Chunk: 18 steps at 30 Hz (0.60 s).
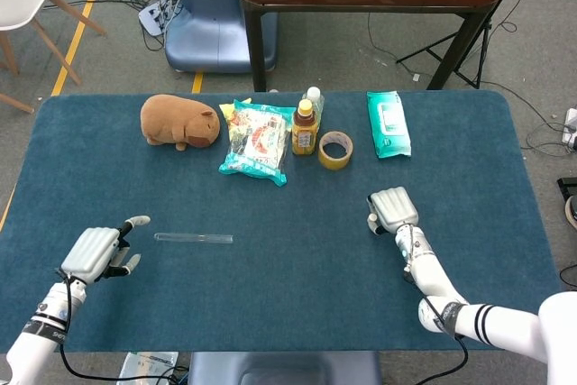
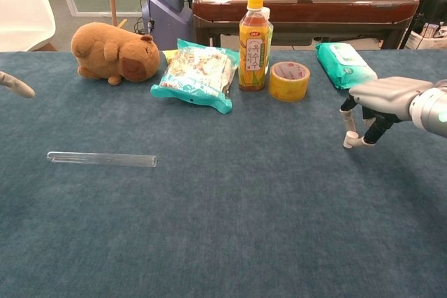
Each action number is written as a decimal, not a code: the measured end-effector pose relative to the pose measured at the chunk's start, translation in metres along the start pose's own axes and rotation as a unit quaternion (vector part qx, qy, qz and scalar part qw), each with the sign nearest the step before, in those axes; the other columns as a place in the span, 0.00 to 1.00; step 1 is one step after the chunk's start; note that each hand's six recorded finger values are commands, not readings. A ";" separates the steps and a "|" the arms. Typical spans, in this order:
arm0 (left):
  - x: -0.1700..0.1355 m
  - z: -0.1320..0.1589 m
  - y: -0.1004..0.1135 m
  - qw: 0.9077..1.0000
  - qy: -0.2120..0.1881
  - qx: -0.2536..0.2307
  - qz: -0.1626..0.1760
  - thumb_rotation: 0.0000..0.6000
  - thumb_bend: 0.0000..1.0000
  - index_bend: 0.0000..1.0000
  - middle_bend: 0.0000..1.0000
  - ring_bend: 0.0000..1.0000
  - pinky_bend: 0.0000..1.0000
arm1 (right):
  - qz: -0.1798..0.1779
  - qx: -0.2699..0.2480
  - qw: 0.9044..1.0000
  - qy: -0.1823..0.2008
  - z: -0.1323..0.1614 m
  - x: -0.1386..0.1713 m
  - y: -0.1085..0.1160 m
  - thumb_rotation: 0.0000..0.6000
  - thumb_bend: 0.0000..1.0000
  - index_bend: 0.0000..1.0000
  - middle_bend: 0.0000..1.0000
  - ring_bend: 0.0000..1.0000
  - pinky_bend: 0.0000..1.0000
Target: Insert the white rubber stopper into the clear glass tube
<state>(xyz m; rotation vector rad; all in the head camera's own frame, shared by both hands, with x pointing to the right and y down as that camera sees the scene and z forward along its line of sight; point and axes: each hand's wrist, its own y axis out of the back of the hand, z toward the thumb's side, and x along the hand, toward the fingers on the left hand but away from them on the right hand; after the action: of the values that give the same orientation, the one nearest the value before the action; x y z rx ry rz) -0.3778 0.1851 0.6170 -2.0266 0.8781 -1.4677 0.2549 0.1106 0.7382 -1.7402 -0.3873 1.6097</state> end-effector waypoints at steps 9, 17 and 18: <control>0.022 0.019 0.013 0.998 -0.038 0.046 0.007 1.00 0.36 0.36 0.94 1.00 0.97 | -0.063 -0.033 0.997 0.017 -0.009 0.034 0.049 0.97 0.42 0.58 1.00 1.00 1.00; 0.054 0.054 0.000 0.993 -0.077 0.085 -0.013 1.00 0.35 0.37 0.95 1.00 0.97 | -0.126 -0.052 0.991 0.002 -0.040 0.078 0.103 0.97 0.42 0.59 1.00 1.00 1.00; 0.059 0.059 -0.002 0.993 -0.080 0.091 -0.014 1.00 0.35 0.37 0.95 1.00 0.97 | -0.132 -0.053 0.990 -0.001 -0.044 0.082 0.107 0.97 0.42 0.59 1.00 1.00 1.00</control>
<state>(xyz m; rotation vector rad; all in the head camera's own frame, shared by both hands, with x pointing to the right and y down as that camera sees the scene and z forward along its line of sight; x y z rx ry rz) -0.3088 0.1442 0.6385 -1.9938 0.6296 -1.3271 0.2841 0.0765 0.6035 -1.6860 -0.6852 1.4224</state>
